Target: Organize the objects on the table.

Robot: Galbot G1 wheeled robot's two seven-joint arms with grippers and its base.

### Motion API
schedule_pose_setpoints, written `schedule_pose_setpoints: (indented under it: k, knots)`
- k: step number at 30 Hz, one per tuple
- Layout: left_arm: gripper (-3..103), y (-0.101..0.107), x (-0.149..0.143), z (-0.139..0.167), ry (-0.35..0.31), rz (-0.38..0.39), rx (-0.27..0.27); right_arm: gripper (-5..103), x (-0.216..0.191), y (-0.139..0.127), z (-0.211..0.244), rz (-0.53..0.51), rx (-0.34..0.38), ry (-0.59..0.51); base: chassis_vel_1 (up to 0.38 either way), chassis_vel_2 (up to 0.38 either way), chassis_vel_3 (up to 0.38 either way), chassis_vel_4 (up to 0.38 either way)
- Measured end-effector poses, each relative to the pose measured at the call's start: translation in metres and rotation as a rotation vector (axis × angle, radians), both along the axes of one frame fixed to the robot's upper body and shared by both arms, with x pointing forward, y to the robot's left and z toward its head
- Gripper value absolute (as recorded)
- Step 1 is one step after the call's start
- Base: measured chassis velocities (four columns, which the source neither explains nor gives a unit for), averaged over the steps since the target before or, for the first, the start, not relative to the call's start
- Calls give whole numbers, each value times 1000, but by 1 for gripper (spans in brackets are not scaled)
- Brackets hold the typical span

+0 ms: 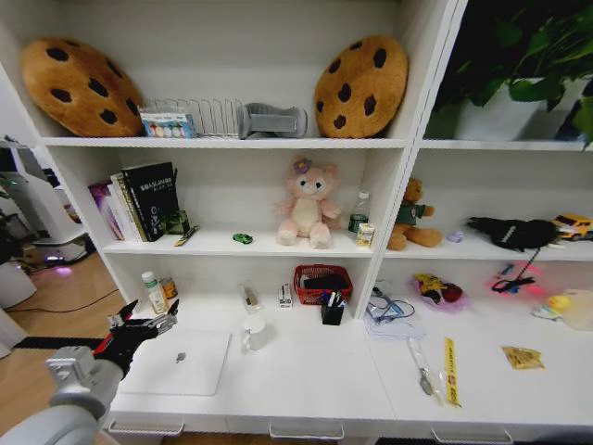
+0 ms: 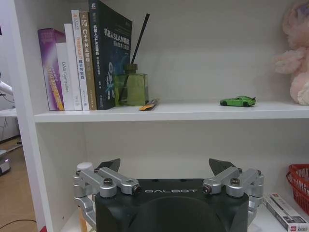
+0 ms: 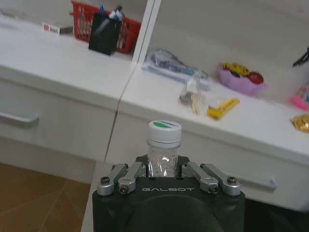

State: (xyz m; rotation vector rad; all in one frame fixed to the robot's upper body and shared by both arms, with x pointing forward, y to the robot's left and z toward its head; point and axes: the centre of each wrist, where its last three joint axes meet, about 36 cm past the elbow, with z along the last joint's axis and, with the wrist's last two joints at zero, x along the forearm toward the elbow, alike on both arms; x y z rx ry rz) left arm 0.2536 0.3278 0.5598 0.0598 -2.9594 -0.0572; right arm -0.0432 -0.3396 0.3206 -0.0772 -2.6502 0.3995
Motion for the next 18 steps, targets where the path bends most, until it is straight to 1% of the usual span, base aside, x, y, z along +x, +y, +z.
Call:
schedule_pose_setpoints:
  k: [1, 3, 4, 6, 7, 9, 10, 12, 18]
  knots:
    - [100, 0, 0, 0, 0, 0, 0, 27, 0, 0, 0, 0, 0, 0, 0, 0, 0, 0]
    - [100, 0, 0, 0, 0, 0, 0, 27, -17, -19, -47, -35, -47, 81, 0, 0, 0, 0]
    - [100, 0, 0, 0, 0, 0, 0, 27, -17, -19, -47, -35, -47, 81, 0, 0, 0, 0]
    - [100, 0, 0, 0, 0, 0, 0, 27, -23, -29, -77, -74, -62, 133, 0, 0, 0, 0]
    - [100, 0, 0, 0, 0, 0, 0, 27, -23, -29, -77, -74, -62, 133, 0, 0, 0, 0]
    - [100, 0, 0, 0, 0, 0, 0, 27, -20, -38, -100, -108, -67, 139, 0, 0, 0, 0]
    - [100, 0, 0, 0, 0, 0, 0, 27, -20, -38, -100, -108, -67, 139, 0, 0, 0, 0]
    - [100, 0, 0, 0, 0, 0, 0, 27, -14, -44, -115, -134, -56, 126, 0, 0, 0, 0]
    - [100, 0, 0, 0, 0, 0, 0, 27, -1, -49, -132, -148, -31, 110, 0, 0, 0, 0]
